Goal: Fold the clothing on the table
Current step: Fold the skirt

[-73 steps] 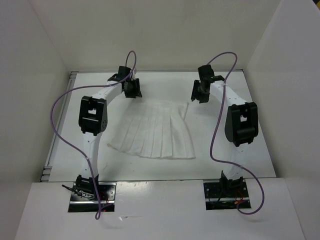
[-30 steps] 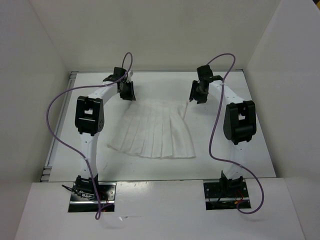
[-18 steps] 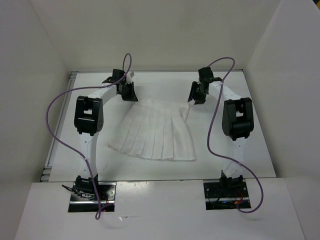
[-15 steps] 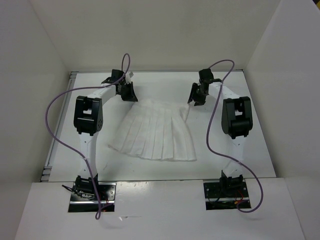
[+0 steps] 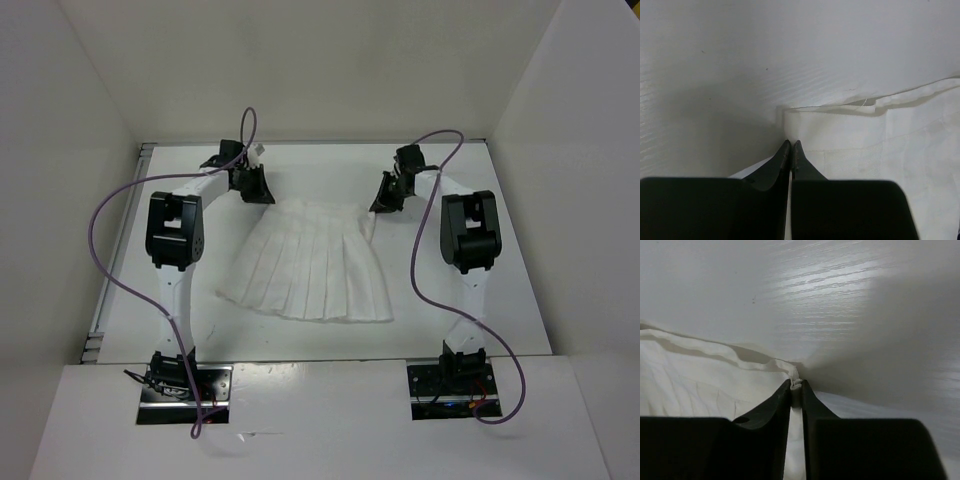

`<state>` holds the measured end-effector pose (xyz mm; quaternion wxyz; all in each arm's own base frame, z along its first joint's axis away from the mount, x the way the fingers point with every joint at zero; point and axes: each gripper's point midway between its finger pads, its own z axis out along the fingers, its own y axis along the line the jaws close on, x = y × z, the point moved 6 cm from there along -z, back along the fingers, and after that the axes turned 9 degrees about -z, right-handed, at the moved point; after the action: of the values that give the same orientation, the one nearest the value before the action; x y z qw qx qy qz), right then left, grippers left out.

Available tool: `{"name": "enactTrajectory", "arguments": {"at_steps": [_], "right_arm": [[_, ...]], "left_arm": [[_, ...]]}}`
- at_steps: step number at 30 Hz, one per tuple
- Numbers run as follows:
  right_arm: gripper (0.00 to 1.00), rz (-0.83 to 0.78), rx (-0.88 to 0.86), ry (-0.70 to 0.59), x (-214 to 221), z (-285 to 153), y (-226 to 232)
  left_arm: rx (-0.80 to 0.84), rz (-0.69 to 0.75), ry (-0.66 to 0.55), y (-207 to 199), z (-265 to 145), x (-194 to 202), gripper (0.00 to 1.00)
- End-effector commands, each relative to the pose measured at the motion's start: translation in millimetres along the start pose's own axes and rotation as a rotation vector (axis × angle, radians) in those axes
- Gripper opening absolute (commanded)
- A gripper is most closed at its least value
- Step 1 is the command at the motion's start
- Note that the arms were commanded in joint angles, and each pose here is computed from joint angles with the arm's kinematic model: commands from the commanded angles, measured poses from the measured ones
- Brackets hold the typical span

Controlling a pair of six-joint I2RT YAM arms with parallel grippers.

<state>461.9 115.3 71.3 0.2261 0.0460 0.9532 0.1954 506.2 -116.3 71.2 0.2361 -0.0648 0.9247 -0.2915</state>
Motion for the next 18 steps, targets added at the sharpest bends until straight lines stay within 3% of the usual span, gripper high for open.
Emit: {"name": "enactTrajectory", "arguments": {"at_steps": [1, 3, 5, 8, 11, 18], "right_arm": [[0.15, 0.025, -0.076, 0.045, 14, 17, 0], [0.0, 0.028, -0.085, 0.057, 18, 17, 0], [0.0, 0.016, -0.057, -0.014, 1, -14, 5], [0.0, -0.008, 0.026, -0.151, -31, -74, 5], [0.0, -0.037, 0.077, -0.233, -56, -120, 6], [0.0, -0.122, 0.017, -0.334, -87, -171, 35]], "left_arm": [[0.015, -0.067, 0.059, 14, 0, 12, 0.0], [0.107, -0.103, 0.066, 11, -5, 8, 0.0], [0.321, -0.172, 0.129, -2, -21, 10, 0.0], [0.492, -0.158, 0.047, -19, -67, -19, 0.0], [0.528, -0.087, -0.006, -37, -98, -35, 0.0], [0.591, -0.082, -0.004, -55, -117, -47, 0.0]]}}
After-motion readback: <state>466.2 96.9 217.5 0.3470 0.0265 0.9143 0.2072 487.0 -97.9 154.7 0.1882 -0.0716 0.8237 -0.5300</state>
